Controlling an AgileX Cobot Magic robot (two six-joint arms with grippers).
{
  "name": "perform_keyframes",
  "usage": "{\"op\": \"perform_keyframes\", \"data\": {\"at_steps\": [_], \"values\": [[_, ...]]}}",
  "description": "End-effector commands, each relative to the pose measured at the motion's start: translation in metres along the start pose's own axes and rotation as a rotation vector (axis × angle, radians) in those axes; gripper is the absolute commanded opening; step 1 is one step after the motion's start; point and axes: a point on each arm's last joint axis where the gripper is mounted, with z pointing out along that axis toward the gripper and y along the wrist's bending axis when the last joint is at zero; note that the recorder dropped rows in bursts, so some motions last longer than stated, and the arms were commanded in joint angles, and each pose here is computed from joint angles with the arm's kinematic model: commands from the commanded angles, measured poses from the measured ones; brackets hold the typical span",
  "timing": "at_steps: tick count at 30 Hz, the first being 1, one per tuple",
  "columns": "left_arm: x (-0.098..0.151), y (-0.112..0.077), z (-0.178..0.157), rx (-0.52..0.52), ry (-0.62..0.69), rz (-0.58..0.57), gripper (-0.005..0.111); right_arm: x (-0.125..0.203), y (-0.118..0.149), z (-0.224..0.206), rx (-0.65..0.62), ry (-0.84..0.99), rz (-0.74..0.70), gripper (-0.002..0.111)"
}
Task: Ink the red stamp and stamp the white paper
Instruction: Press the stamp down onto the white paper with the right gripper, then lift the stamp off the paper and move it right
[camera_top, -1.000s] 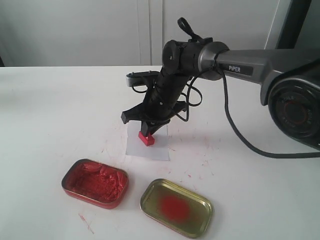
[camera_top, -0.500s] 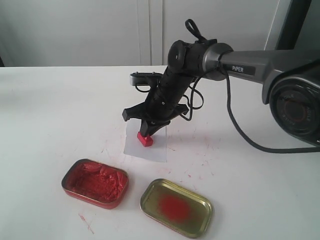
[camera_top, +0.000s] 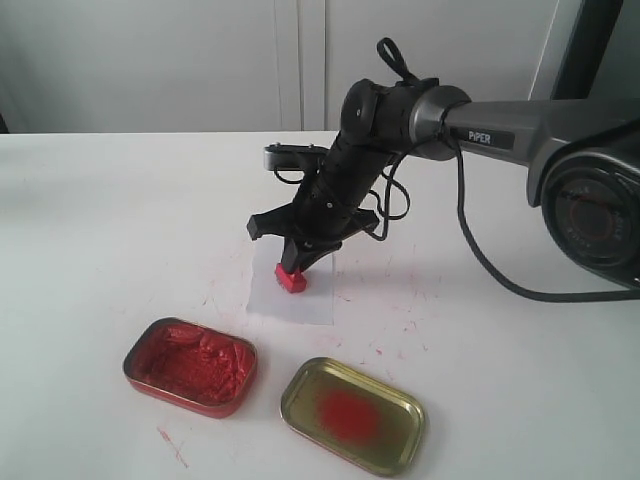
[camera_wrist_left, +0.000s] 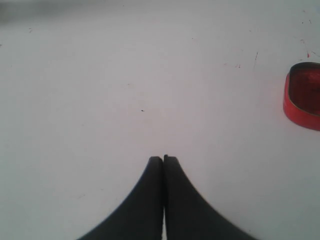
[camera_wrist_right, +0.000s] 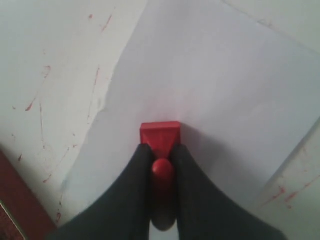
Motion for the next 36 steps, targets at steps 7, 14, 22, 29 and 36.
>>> {"op": "perform_keyframes", "data": {"at_steps": [7, 14, 22, 29, 36], "values": [[0.003, 0.000, 0.001, 0.001, 0.011, -0.006, 0.000, -0.003, -0.002, -0.013, -0.032, -0.024, 0.019, 0.000], [0.003, 0.000, 0.001, 0.001, 0.011, -0.006, 0.000, -0.007, 0.003, -0.032, -0.033, -0.071, 0.009, 0.000], [0.003, 0.000, 0.001, 0.001, 0.011, -0.006, 0.000, -0.006, 0.009, -0.050, -0.042, -0.070, -0.008, 0.000], [0.003, 0.000, 0.001, 0.001, 0.011, -0.006, 0.000, -0.002, 0.013, -0.059, -0.054, -0.034, -0.030, 0.000], [0.003, 0.000, 0.001, 0.001, 0.011, -0.006, 0.000, 0.015, 0.008, -0.059, -0.041, -0.018, -0.009, 0.000]]}}
